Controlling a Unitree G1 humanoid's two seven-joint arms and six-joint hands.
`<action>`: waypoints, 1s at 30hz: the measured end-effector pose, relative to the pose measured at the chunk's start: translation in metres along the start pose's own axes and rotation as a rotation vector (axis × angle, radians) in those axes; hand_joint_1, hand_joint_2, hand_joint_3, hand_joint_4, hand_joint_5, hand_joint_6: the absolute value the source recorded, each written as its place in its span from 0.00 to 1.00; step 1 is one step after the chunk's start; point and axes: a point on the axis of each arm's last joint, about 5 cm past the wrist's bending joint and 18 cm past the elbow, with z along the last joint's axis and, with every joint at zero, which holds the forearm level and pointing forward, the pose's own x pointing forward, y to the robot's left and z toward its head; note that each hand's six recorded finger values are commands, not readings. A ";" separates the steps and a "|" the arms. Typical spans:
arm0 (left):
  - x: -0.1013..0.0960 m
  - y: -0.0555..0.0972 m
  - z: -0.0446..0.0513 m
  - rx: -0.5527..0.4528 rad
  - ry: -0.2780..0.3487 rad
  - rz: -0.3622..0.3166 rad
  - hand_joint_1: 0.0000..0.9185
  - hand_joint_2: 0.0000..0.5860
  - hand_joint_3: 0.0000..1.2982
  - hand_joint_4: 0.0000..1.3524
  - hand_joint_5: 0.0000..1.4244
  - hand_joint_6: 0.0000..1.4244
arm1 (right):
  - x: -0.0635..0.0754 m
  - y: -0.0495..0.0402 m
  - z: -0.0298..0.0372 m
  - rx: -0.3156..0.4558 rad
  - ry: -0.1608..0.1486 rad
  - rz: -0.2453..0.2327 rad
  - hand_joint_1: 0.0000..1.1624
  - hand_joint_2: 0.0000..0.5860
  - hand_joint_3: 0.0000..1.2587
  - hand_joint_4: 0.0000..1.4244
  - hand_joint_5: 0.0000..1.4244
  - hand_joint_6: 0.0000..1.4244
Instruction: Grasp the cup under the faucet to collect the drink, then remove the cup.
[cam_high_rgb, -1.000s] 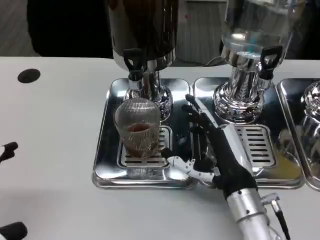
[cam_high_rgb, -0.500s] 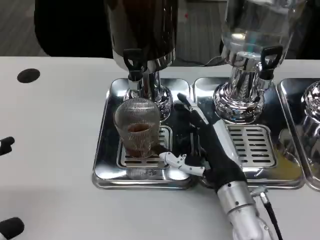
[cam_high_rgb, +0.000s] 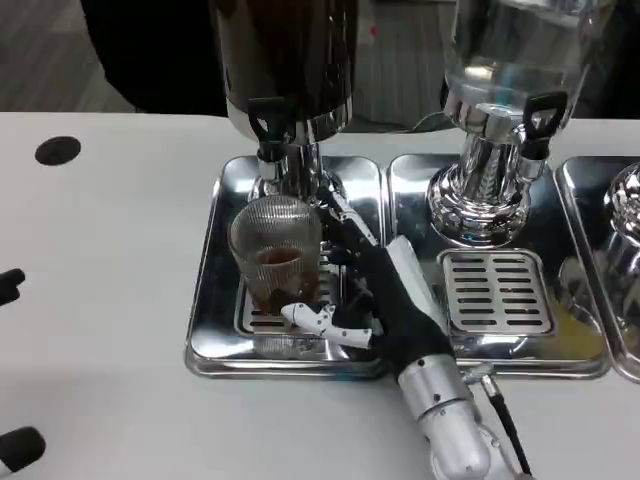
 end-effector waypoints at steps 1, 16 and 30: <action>0.000 0.000 0.0000 0.000 0.000 0.000 0.00 0.00 0.00 0.00 0.00 0.00 | 0.001 0.0008 0.0005 0.002 0.000 0.002 0.79 0.31 0.06 0.10 0.12 0.18; -0.005 0.004 -0.0008 0.009 0.022 0.012 0.00 0.00 0.00 0.00 0.00 0.00 | 0.013 0.0066 0.0066 0.008 0.015 0.028 0.78 0.30 0.06 0.07 0.10 0.18; -0.005 0.004 -0.0017 0.004 0.039 0.012 0.00 0.00 0.00 0.00 0.00 0.00 | 0.016 0.0068 0.0076 0.008 0.039 0.029 0.78 0.30 0.05 0.08 0.12 0.17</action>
